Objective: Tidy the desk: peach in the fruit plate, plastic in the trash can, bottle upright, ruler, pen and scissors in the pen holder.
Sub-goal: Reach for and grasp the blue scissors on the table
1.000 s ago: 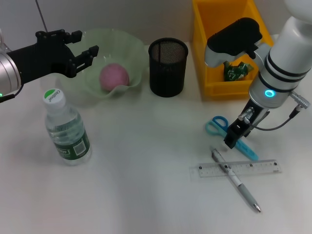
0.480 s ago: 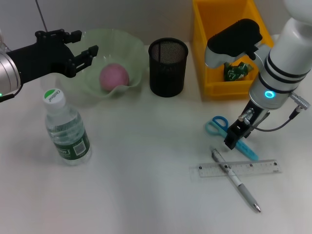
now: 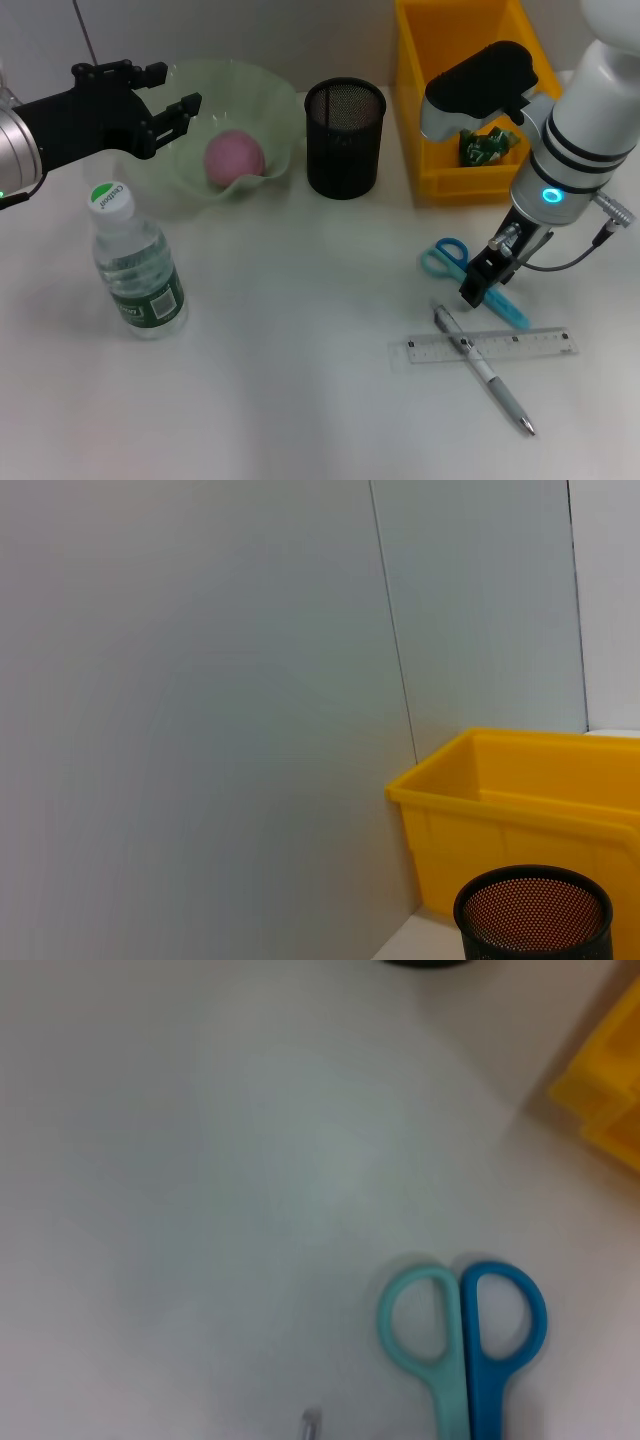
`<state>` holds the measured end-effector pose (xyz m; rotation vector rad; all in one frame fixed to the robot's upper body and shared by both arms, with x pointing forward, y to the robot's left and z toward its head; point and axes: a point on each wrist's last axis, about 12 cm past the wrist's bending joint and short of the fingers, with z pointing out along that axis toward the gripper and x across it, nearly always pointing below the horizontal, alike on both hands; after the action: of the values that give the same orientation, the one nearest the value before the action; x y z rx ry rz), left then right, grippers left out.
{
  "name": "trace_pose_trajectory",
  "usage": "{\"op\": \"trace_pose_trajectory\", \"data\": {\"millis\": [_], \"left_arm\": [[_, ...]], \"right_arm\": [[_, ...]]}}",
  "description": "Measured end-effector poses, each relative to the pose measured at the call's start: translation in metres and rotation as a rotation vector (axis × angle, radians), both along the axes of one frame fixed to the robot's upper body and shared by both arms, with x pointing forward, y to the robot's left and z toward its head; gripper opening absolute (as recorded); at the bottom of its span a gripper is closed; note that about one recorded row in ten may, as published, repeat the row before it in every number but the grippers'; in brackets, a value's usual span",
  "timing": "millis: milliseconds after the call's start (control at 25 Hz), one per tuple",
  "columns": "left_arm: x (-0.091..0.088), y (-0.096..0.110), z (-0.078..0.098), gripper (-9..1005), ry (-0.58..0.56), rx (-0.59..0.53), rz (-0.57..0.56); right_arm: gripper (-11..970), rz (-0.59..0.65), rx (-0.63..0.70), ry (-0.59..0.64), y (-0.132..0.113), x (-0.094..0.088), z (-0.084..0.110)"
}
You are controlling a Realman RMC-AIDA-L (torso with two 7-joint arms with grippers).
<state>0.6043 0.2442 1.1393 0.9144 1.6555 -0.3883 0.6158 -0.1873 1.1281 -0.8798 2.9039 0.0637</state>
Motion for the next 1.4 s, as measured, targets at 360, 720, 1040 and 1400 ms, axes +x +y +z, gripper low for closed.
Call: {"op": "trace_pose_trajectory", "data": {"millis": [360,720,1040,1400], "left_arm": [[0.0000,0.0000,0.0000,499,0.000,0.000,0.000],[-0.0005,0.0002,-0.0006,500,-0.003,0.005,-0.002],[-0.0014,0.0001,-0.0014,500,-0.004,0.009,-0.007],[-0.0015,0.0000,-0.0011,499,-0.005,0.009,-0.008]], "right_arm": [[411,-0.004,0.001,-0.005,-0.0001,0.0007,-0.0009],[392,-0.009,0.001,-0.005,-0.0002,0.0007,-0.0012],[390,-0.010,0.001,-0.003,-0.0002,0.0006,-0.0015],[386,-0.012,0.001,0.002,-0.0004,0.0001,-0.0027]]}}
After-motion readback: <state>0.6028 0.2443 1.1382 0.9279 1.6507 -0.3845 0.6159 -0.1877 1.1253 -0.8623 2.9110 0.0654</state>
